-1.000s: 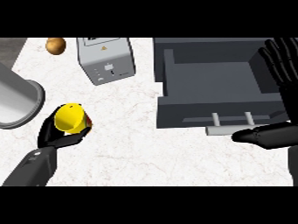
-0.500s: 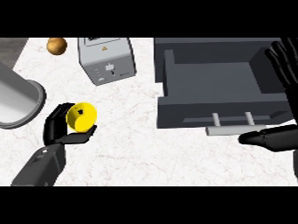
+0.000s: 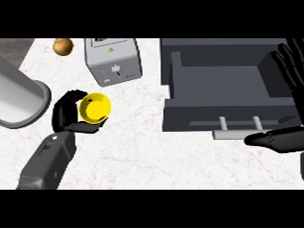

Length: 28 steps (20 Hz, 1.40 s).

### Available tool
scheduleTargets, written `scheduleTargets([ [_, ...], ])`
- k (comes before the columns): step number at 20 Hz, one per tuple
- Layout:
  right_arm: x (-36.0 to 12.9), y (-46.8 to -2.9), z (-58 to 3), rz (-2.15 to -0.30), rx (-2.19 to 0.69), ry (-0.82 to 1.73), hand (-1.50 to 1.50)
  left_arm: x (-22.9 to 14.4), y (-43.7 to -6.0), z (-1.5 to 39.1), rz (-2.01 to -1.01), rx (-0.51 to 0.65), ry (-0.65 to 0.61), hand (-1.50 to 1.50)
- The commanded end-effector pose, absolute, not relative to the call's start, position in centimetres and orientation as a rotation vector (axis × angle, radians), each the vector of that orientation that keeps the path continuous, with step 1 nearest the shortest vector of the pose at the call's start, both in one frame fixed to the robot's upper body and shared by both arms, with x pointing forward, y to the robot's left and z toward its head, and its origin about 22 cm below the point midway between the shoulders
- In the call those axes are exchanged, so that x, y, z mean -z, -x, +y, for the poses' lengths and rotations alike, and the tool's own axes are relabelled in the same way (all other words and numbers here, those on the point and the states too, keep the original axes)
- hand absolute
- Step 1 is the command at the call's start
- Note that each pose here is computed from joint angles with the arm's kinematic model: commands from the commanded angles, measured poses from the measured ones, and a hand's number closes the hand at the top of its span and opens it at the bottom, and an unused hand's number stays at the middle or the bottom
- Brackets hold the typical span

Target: Pick up the cup, place it into the drawer and close the drawer

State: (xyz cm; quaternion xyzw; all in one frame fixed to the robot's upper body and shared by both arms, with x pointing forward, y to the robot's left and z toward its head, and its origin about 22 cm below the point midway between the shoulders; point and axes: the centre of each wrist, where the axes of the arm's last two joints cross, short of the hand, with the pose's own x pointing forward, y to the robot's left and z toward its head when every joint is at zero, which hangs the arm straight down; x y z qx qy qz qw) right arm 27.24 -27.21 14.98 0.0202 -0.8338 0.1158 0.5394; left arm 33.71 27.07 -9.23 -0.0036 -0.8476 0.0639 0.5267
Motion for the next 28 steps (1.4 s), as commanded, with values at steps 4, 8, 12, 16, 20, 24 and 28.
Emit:
scheduleTargets([
  [4, -14.5, -26.6, -27.7, -1.968, -0.259, -0.016, -1.50, 3.2, -38.6, 20.2, -2.183, -0.047, 0.223, 1.50],
  [8, -14.4, -26.0, -26.0, -1.961, -0.269, -0.015, -1.50, -2.3, -41.2, 17.0, -2.171, 0.035, 0.295, 1.50],
  [12, -13.9, -26.1, -27.9, -1.981, -0.247, 0.011, -1.50, -7.0, -42.1, 14.3, -2.153, 0.114, 0.321, 1.50],
  [16, -14.7, -27.4, -27.4, -1.977, -0.261, -0.014, -1.50, -12.4, -42.8, 10.3, -2.150, 0.125, 0.280, 1.50],
  [20, -14.0, -28.0, -28.2, -1.994, -0.265, 0.013, -1.50, -15.5, -43.5, 7.8, -2.146, 0.159, 0.237, 1.50],
  [24, -15.1, -28.3, -26.7, -2.002, -0.258, -0.008, -1.50, -17.8, -43.8, 4.6, -2.060, 0.194, 0.135, 1.50],
  [28, -12.5, -28.1, -27.8, -1.992, -0.261, -0.040, -1.50, -18.9, -44.2, 2.9, -1.960, 0.224, 0.075, 1.50],
])
